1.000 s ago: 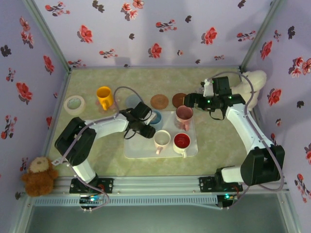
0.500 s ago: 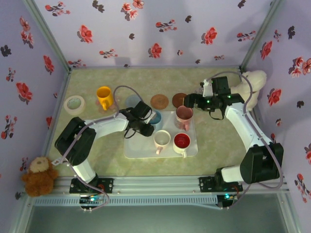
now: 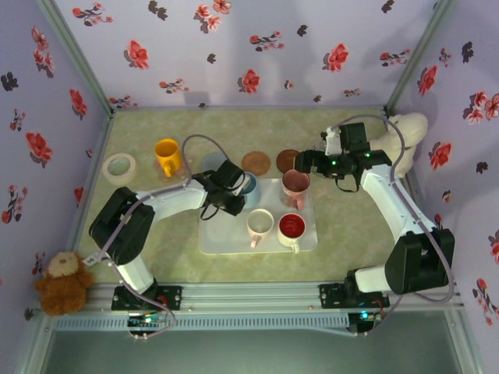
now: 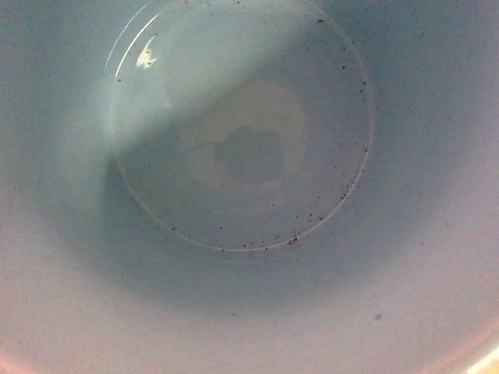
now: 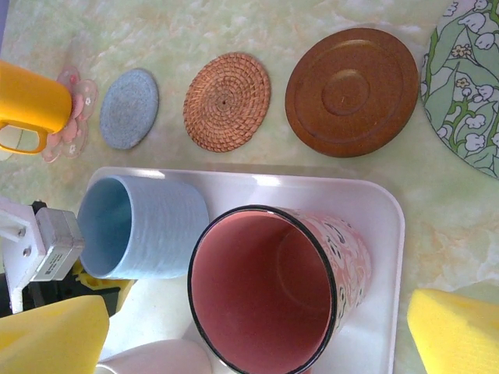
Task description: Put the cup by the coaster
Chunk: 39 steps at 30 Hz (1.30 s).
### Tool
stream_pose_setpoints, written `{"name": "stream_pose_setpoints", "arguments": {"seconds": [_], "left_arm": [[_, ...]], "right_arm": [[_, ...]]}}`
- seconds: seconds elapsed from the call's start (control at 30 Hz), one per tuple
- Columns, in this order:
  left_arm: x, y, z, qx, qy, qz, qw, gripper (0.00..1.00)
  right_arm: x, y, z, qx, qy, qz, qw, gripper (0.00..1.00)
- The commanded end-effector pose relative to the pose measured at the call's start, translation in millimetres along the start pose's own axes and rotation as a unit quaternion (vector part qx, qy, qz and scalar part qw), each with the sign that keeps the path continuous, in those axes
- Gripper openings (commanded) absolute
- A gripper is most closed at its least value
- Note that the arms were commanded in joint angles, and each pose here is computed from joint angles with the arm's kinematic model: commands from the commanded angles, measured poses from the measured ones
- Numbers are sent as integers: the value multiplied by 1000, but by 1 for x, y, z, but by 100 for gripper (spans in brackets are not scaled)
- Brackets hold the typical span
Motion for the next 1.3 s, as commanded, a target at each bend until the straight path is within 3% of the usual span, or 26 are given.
{"name": "stream_pose_setpoints", "arguments": {"seconds": [0.0, 0.23, 0.77, 0.97, 1.27], "left_arm": [[-8, 4, 7, -13, -16, 11, 1000, 17], [-17, 5, 13, -9, -26, 24, 999, 0], [-67, 23, 59, 13, -83, 87, 993, 0], [-88, 38, 79, -4, -111, 109, 988, 0], [-91, 76, 83, -59, -102, 167, 979, 0]], "right_arm": [[-2, 2, 8, -5, -16, 4, 1000, 99], [-3, 2, 7, -9, -15, -1, 1000, 99], [-6, 14, 27, -13, -51, 14, 999, 99], [-4, 21, 34, -29, -54, 25, 998, 99], [5, 35, 45, -45, -50, 41, 997, 99]]}}
Point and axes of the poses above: each hand's point on the last joint's axis, 136 mm out from that joint toward the fingers, its own x axis out along the fingers, its own y axis along the line the jaws close on, z = x × y, the point moved 10 cm from there along -x, back along the fingers, and after that the axes turned 10 degrees about x, right-handed, at the moved point
